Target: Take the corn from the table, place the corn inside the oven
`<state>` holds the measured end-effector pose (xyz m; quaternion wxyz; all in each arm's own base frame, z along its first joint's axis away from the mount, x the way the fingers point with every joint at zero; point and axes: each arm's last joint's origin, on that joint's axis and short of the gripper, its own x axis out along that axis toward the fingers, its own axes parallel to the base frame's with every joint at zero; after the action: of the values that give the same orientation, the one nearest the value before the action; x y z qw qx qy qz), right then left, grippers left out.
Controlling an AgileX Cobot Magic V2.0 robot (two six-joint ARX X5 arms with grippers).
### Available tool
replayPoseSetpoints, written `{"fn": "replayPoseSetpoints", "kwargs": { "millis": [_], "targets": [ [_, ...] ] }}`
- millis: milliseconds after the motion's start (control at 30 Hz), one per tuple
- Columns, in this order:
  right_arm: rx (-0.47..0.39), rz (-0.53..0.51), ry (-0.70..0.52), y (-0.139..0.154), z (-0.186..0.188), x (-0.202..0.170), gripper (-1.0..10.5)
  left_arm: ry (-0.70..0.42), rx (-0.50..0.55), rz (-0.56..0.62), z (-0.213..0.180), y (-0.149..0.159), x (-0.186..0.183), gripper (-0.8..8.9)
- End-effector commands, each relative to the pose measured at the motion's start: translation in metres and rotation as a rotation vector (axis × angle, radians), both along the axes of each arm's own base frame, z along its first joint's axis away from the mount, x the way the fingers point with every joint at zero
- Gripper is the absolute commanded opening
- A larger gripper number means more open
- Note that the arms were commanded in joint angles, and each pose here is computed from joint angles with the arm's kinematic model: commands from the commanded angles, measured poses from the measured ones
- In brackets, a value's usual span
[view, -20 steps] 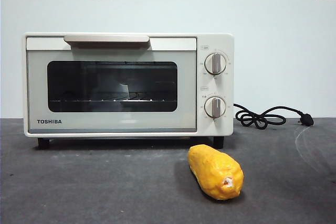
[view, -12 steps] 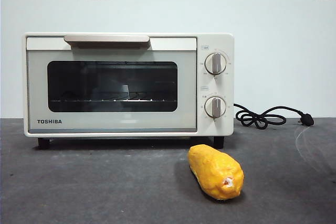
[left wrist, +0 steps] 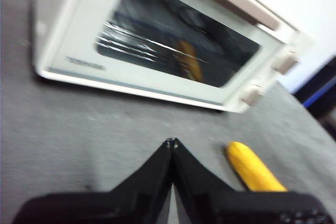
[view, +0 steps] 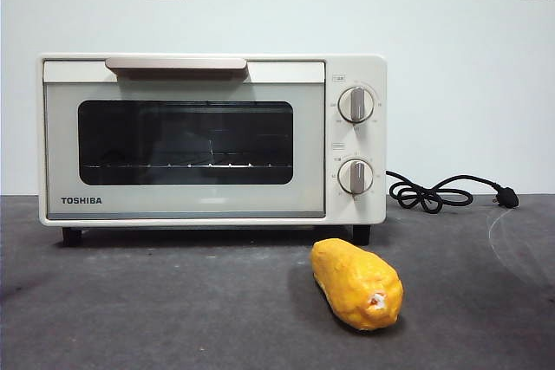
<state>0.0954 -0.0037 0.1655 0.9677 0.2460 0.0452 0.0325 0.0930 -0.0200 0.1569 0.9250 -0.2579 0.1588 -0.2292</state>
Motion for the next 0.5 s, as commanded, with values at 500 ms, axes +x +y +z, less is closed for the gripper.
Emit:
{"fn": "replayPoseSetpoints", "kwargs": {
  "millis": [500],
  "targets": [
    [-0.016,0.442,-0.104,0.012,0.104,0.004,0.0,0.066,0.118,-0.230,0.128,-0.007,0.021,-0.05]
  ]
}}
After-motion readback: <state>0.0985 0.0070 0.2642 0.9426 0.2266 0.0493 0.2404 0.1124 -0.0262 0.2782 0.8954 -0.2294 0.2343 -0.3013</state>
